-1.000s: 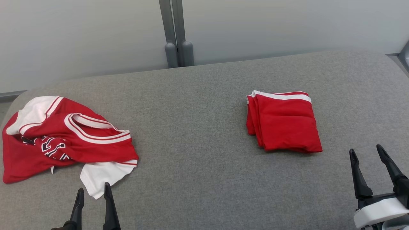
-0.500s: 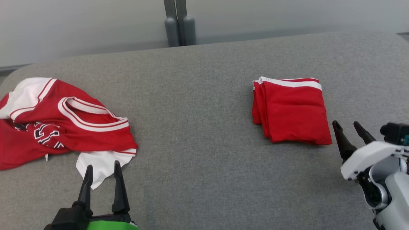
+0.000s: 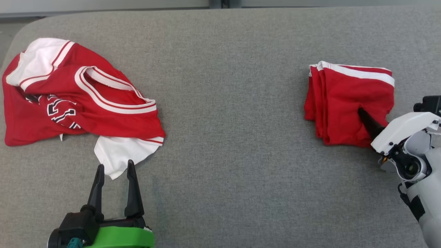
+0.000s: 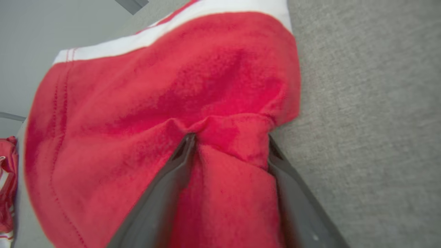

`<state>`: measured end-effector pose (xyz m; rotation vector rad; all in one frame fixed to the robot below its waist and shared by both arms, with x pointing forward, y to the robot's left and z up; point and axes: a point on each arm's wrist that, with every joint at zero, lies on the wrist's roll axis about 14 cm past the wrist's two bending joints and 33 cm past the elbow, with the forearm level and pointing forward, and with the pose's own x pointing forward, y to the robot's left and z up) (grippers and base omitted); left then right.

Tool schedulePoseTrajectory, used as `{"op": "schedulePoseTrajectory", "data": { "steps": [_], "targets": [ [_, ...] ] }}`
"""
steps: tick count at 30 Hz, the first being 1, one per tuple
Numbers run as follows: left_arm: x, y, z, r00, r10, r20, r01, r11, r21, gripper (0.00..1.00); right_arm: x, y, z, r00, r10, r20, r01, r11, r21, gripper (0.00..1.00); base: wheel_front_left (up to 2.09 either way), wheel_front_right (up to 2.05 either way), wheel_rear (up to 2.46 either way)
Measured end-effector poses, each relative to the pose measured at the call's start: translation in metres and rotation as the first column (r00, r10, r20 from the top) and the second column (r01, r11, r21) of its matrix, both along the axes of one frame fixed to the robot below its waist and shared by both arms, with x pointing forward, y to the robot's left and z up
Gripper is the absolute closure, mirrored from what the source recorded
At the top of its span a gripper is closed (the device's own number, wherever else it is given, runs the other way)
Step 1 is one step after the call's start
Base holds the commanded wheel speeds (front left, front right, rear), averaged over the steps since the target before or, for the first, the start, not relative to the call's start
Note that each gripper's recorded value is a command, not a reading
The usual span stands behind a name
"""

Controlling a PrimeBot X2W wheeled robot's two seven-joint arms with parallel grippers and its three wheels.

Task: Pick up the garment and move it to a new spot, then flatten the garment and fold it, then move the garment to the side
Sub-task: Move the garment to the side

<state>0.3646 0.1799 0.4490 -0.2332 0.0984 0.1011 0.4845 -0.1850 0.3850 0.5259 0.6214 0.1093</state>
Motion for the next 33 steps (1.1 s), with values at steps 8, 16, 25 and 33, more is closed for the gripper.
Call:
{"op": "schedulePoseTrajectory", "data": {
  "steps": [8,16,25,33],
  "targets": [
    [0.019,-0.005,-0.009,0.999,-0.046,-0.008,0.046,0.998,0.033,0.00,0.012,-0.036,0.000,1.000,0.027,0.000,-0.026,0.995,-0.098,1.00,0.00,0.00,0.00],
    [0.047,-0.037,-0.031,0.983,-0.180,-0.032,0.181,0.983,0.040,0.00,0.018,-0.171,0.003,0.995,-0.044,-0.085,-0.008,0.850,-0.526,1.00,0.00,0.00,0.00],
    [0.041,-0.033,-0.062,0.978,-0.169,-0.123,0.173,0.985,0.025,0.00,0.018,-0.259,0.016,0.982,-0.180,-0.062,0.076,0.667,-0.742,0.00,0.00,0.00,0.00],
    [0.039,-0.031,-0.050,0.984,-0.149,-0.093,0.150,0.989,0.005,0.00,0.023,-0.256,0.034,0.989,-0.148,0.022,0.110,0.623,-0.775,0.00,0.00,0.00,0.00]
  ]
}}
